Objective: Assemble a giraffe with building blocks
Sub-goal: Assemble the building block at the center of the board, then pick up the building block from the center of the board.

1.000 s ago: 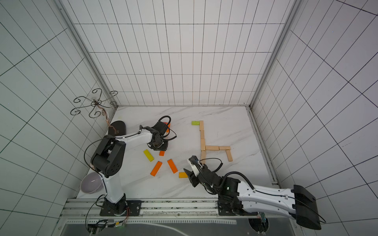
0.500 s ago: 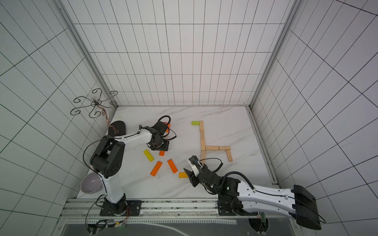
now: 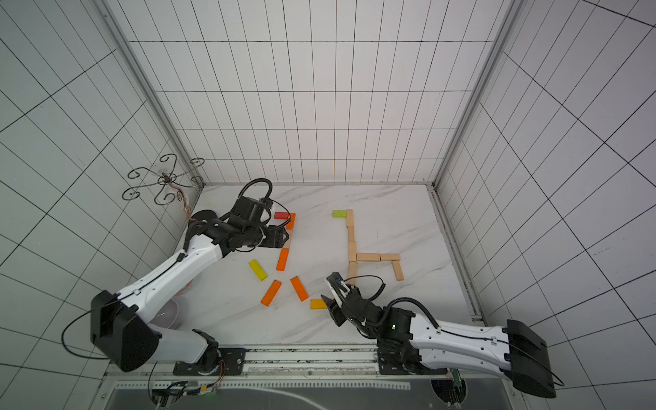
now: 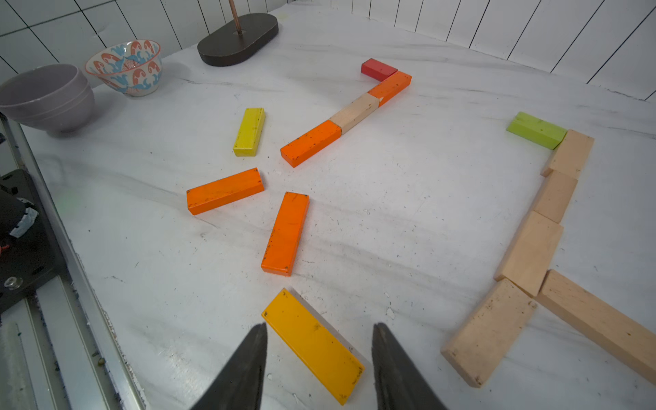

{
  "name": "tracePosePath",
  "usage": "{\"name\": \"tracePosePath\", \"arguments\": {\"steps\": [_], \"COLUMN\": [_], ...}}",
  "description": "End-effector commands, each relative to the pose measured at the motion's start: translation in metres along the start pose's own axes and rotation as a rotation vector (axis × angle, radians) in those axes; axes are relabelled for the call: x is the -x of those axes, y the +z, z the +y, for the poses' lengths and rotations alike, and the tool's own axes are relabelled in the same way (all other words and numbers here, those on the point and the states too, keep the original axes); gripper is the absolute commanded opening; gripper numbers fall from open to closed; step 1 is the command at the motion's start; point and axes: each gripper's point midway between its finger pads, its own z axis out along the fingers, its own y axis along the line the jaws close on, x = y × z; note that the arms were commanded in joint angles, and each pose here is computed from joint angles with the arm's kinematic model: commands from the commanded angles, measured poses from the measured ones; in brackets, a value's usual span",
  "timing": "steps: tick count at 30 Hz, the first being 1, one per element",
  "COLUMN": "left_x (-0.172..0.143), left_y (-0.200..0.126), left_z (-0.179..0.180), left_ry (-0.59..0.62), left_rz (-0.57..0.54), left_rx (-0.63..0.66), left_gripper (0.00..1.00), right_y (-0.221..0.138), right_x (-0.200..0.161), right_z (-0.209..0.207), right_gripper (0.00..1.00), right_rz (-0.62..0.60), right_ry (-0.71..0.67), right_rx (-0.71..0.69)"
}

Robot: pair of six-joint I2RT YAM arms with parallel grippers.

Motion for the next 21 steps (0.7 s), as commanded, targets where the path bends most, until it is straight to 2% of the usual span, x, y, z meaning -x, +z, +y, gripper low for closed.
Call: {"name": "tracePosePath", "arguments": {"steps": [1, 7, 10, 15, 21], "left_x": [0.005, 0.000, -0.013, -0.040, -0.074], "left_y": [-0.031, -0.080, -0.092, -0.093, -0.074], "left_z": [0.001, 0.007, 0.015, 0.024, 0.044], "left_ry": [0.012, -0.025, -0.070, -0.170, -0.318], "left_rz": [-0.085, -0.270, -0.302, -0.299, -0.237], "left_rx": [-0.016, -0.045, -0.042, -0.062, -0.020], "left_gripper": [0.77, 0.79, 0.79, 0.80, 0.80], "right_y": [-0.006, 0.006, 0.019, 0.046, 0.079], "right_x": [0.036, 0.041, 0.039, 0.041, 0.046], "right_z": [0.017, 0.024, 0.023, 0.023, 0.021], "right_gripper": [0.50, 0.50, 0.51, 0.51, 0.51], "right_rz": [-0.029, 0.004, 0.046, 0.102, 0.183], "right_ry": [-0.014, -0.042, -0.041, -0.027, -0.015], "right_rx": [0.056, 0.066, 0.063, 0.076, 0.079]}}
